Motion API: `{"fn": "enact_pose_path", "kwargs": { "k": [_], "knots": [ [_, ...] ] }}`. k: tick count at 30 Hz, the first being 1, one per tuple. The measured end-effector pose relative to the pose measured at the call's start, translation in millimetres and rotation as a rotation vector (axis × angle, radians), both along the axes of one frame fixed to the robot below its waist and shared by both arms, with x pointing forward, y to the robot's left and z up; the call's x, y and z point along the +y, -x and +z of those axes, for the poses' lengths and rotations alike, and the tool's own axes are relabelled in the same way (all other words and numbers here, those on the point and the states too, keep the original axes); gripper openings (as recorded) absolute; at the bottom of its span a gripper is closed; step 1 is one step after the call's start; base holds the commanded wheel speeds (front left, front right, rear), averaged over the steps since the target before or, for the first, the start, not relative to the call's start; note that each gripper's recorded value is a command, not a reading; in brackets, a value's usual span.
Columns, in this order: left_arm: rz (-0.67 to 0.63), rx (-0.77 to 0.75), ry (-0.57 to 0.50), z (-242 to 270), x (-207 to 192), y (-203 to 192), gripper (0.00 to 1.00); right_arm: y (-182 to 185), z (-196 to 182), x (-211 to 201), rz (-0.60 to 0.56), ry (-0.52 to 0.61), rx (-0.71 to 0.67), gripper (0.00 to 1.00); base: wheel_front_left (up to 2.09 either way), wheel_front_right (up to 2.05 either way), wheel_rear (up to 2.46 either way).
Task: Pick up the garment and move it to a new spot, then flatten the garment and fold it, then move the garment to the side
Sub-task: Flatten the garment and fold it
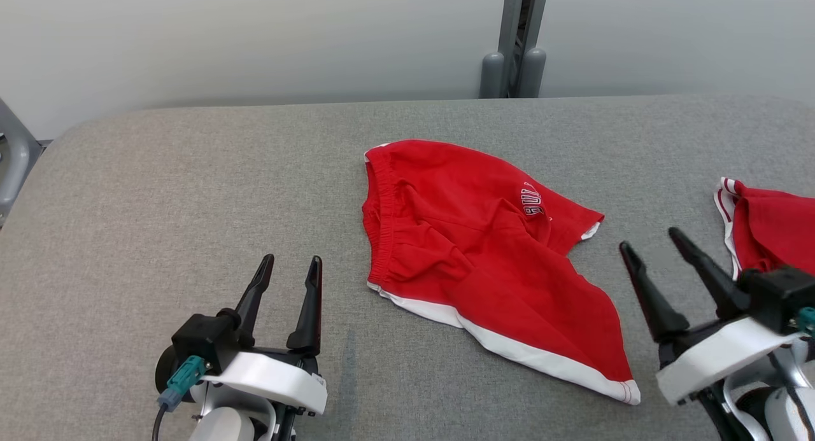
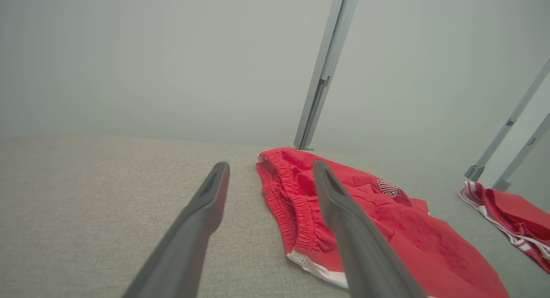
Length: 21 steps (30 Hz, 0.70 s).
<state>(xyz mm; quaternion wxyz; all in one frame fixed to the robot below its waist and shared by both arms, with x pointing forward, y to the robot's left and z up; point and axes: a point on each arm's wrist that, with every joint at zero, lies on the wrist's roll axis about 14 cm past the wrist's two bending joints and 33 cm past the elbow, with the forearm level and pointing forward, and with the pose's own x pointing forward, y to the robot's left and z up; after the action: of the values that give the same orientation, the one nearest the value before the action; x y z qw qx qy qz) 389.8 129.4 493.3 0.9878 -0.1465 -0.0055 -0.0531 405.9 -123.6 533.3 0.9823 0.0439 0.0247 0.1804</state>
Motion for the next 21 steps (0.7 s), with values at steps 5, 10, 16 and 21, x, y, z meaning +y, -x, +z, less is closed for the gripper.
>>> {"fn": "enact_pose_path", "kwargs": {
  "k": [5,10,16,21],
  "knots": [
    [-0.015,0.010,0.003,-3.8,-5.3,-1.3,1.00,-7.5,-18.0,-6.1,-0.084,-0.024,-0.024,1.00,0.00,0.00,0.00],
    [-0.023,0.034,0.001,-12.5,-7.2,-4.9,1.00,-8.5,-33.3,7.6,-0.066,-0.028,-0.001,1.00,0.00,0.00,0.00],
    [-0.051,0.066,0.009,-24.5,-16.3,-14.5,1.00,-17.3,-40.2,2.3,-0.083,-0.019,0.005,1.00,0.00,0.00,0.00],
    [-0.106,0.133,0.032,-46.0,-34.3,-21.8,1.00,-23.2,-43.5,-7.6,-0.113,-0.014,0.004,1.00,0.00,0.00,0.00]
  ]
}}
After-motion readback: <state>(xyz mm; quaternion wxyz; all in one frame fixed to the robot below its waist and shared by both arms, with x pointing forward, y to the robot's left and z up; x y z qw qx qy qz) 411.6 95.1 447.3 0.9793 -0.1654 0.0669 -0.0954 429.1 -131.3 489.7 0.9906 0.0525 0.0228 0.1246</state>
